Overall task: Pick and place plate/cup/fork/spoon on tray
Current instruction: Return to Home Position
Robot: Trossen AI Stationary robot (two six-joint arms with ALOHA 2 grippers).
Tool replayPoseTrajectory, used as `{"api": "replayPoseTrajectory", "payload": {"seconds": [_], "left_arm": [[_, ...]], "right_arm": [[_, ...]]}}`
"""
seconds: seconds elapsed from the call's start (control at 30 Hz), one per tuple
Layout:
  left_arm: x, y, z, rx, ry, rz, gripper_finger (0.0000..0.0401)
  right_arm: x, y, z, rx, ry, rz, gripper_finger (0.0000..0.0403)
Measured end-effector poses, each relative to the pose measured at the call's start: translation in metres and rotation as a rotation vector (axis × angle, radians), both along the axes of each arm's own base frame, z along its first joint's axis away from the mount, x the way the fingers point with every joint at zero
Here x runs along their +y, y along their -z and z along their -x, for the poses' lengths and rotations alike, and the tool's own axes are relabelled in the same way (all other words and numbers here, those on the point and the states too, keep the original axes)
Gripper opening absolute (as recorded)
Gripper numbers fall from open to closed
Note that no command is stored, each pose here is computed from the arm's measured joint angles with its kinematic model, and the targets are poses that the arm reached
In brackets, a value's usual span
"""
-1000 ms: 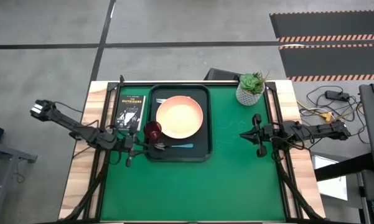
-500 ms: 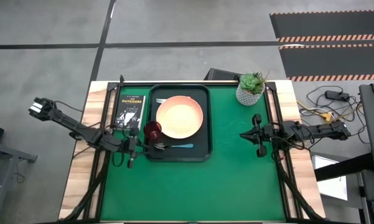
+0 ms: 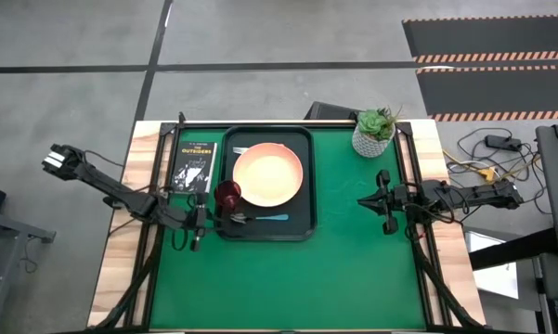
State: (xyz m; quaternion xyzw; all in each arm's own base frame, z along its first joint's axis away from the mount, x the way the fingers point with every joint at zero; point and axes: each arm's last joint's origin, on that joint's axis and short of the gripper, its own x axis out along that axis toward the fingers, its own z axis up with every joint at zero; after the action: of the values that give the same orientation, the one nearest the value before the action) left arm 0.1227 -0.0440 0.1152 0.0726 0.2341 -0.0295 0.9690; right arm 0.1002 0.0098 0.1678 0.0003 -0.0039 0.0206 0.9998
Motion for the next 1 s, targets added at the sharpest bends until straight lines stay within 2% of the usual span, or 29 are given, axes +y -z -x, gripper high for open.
{"api": "replayPoseTrajectory", "payload": {"seconds": [0.6, 1.0], "left_arm": [[0.0, 0.012, -0.001, 0.097, 0.0, -0.043, 0.0083], [0.0, 0.013, -0.001, 0.107, 0.0, -0.048, 0.0083]], "right_arm": [[0.0, 0.0, 0.0, 0.0, 0.0, 0.0, 0.0009], [0.0, 0.0, 0.0, 0.0, 0.0, 0.0, 0.0009]]}}
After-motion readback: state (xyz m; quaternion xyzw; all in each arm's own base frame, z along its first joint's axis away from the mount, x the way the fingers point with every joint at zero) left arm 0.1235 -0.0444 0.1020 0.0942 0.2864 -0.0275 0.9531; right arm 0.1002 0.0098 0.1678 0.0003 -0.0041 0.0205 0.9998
